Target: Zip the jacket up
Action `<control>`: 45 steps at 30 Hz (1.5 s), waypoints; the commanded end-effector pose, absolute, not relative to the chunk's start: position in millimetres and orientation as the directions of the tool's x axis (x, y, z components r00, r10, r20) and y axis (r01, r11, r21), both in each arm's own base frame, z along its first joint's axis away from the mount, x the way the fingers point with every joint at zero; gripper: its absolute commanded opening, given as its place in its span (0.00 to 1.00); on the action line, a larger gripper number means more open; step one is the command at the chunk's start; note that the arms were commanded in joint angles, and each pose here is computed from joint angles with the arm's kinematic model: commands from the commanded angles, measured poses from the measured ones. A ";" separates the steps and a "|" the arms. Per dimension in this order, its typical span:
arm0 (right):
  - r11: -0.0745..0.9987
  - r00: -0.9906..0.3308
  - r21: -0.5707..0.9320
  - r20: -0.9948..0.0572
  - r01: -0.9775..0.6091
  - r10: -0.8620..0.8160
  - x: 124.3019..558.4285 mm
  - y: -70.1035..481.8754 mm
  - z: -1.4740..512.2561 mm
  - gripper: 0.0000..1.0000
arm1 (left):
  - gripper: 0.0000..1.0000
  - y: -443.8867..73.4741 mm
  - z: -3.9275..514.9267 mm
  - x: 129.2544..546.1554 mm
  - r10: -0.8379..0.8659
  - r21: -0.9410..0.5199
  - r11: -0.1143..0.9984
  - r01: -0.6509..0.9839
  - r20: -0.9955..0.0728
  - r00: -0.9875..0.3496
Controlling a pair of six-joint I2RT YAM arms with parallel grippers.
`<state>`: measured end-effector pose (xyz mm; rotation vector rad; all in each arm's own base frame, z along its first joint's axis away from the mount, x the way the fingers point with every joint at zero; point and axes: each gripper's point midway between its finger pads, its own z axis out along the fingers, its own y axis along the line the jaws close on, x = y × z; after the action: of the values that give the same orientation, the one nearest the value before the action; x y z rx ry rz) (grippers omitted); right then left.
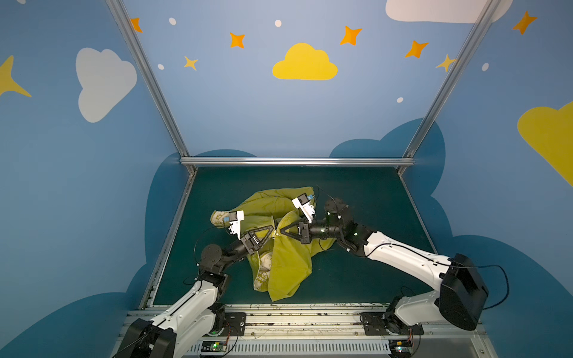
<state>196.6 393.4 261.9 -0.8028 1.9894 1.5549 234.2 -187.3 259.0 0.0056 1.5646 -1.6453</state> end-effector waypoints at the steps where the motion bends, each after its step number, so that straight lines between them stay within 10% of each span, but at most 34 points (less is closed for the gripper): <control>1: 0.160 -0.705 0.686 -0.689 -0.710 -0.170 190.4 397.7 256.8 0.00 | 0.03 -187.2 270.8 231.8 -0.557 -0.786 0.132 0.604 -0.563 -0.610; 45: 0.167 -0.598 0.575 -0.757 -0.801 -0.262 185.8 397.8 236.3 0.00 | 0.03 -195.8 238.2 252.8 -0.449 -0.837 0.229 0.497 -0.544 -0.709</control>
<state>192.4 392.0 233.4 -0.9394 1.9779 1.4516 250.9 -193.6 223.5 -0.0153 1.7923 -1.5797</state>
